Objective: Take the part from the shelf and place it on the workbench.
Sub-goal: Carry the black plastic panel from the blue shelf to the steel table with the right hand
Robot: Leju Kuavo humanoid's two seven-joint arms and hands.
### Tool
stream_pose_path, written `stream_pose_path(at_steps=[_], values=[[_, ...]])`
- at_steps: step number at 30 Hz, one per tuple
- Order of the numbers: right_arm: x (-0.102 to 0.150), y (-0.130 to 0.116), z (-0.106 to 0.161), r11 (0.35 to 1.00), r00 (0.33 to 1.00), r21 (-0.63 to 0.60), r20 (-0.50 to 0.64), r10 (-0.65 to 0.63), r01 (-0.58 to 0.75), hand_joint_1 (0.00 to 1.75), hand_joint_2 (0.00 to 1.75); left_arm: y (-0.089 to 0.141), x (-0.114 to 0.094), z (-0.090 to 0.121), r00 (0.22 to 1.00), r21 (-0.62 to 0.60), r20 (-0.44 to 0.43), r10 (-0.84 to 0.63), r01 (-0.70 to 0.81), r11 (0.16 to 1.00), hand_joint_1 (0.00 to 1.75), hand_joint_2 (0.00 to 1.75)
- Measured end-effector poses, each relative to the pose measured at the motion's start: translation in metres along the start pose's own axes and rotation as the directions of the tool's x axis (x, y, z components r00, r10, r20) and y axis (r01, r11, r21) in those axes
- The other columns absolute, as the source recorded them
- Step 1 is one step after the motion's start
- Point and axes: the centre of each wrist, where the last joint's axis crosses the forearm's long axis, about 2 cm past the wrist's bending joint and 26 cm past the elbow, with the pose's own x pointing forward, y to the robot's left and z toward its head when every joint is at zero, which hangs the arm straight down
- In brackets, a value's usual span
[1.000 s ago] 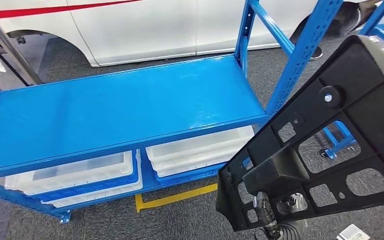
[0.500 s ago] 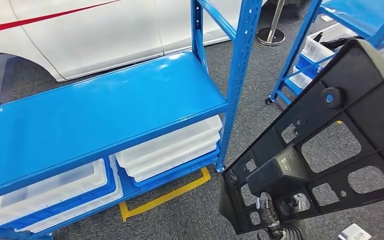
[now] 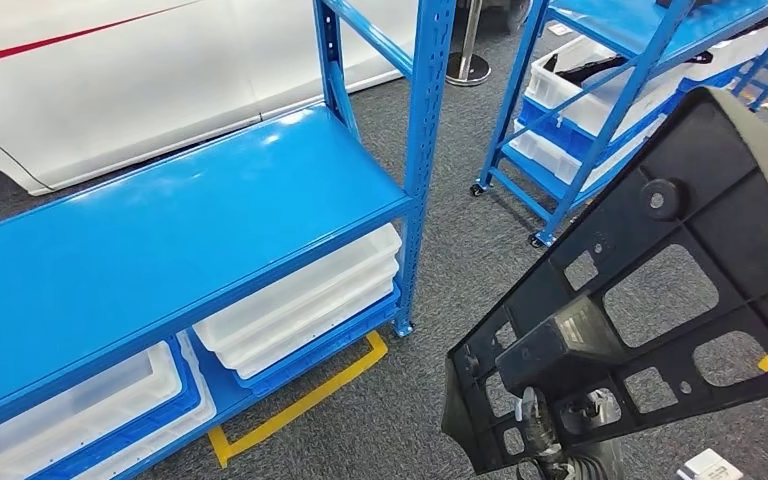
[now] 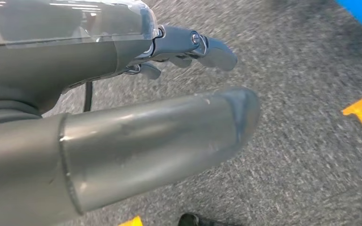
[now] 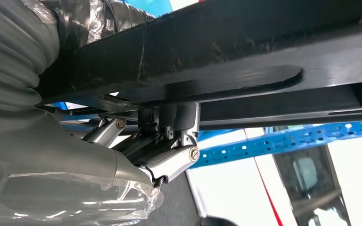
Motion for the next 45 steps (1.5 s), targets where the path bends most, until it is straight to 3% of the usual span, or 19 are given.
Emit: stream_pose_path(at_steps=[45], values=[[0.0028,-0.0039,0.0079,1.0,0.999,-0.027,-0.051,0.013,-0.015,1.75,1.75,-0.0049,0.003,-0.0004,1.0,-0.004,-0.004,0.002,-0.002,1.0,0.0,0.0]])
